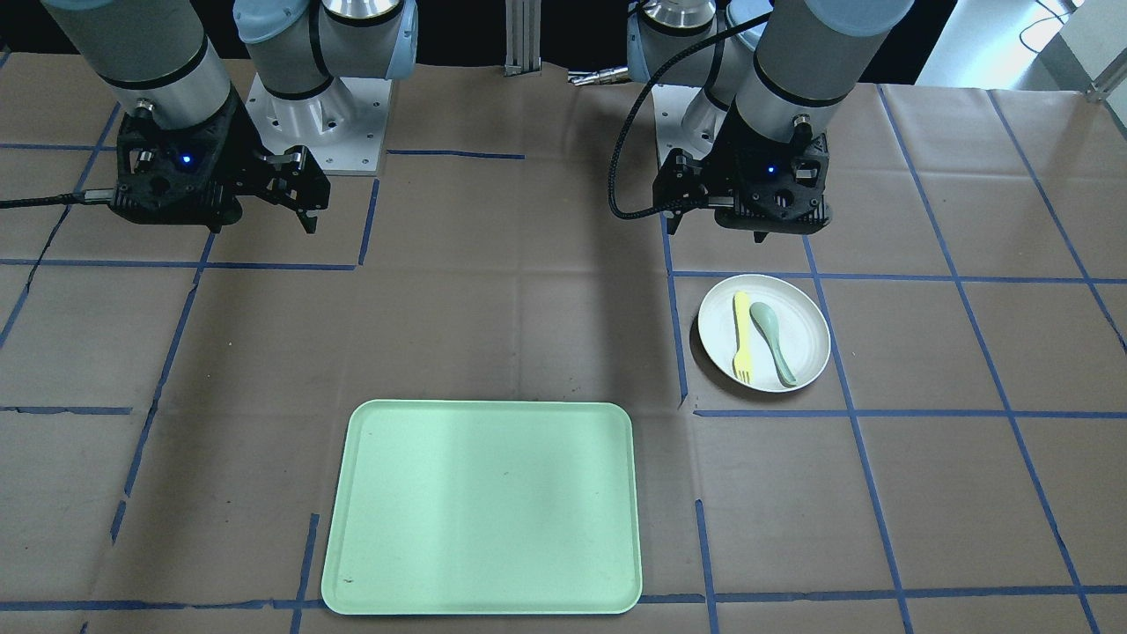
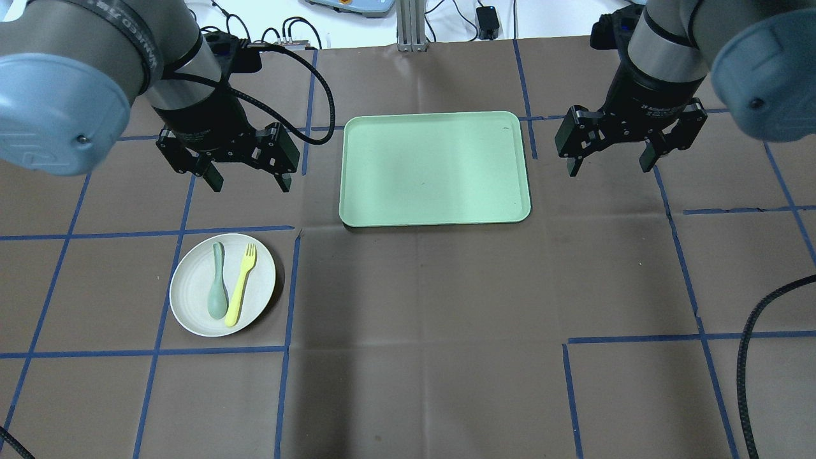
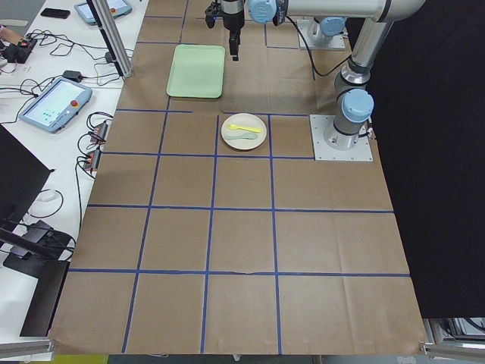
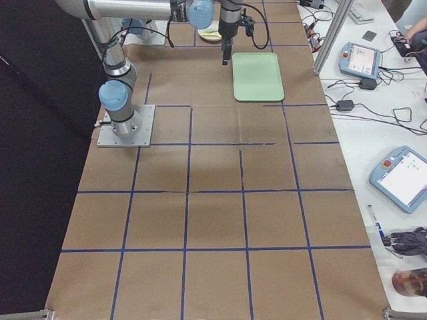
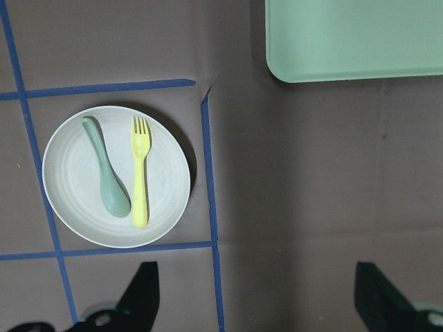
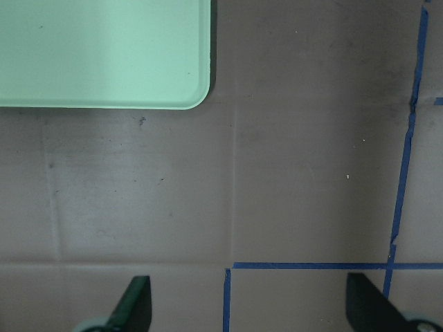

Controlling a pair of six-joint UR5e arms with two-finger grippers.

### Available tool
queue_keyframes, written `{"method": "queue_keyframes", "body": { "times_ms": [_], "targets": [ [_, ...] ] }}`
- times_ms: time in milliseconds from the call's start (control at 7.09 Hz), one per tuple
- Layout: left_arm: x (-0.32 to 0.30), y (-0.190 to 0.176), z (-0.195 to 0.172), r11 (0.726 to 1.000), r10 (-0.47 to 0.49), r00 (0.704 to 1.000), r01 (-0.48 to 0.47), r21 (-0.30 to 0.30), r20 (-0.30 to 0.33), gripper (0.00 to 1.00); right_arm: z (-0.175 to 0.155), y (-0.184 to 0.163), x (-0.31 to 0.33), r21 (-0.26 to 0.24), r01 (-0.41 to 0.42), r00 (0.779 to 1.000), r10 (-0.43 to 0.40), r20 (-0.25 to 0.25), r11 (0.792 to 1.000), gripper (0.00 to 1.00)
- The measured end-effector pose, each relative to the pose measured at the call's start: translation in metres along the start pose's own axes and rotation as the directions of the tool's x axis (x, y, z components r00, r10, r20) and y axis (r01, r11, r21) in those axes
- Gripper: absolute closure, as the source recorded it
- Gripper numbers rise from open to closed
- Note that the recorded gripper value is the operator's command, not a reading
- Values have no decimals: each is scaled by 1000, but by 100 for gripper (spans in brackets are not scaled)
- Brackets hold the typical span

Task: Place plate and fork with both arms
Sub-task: 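Move the left gripper down toward the white plate's rim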

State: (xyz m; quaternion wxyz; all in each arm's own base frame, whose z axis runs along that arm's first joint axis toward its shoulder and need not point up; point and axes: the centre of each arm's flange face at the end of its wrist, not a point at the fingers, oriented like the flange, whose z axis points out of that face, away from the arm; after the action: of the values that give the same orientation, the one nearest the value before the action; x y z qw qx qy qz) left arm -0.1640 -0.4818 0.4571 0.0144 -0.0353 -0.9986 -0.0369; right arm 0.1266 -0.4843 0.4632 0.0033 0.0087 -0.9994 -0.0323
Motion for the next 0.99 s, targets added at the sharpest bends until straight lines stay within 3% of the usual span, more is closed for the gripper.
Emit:
{"method": "queue_keyframes", "body": {
  "times_ms": [987],
  "targets": [
    [-16, -5, -4, 999, -27, 1000, 27, 17, -6, 0, -1, 0, 0, 1, -1, 1000, 1, 1, 1000, 0]
  ]
}}
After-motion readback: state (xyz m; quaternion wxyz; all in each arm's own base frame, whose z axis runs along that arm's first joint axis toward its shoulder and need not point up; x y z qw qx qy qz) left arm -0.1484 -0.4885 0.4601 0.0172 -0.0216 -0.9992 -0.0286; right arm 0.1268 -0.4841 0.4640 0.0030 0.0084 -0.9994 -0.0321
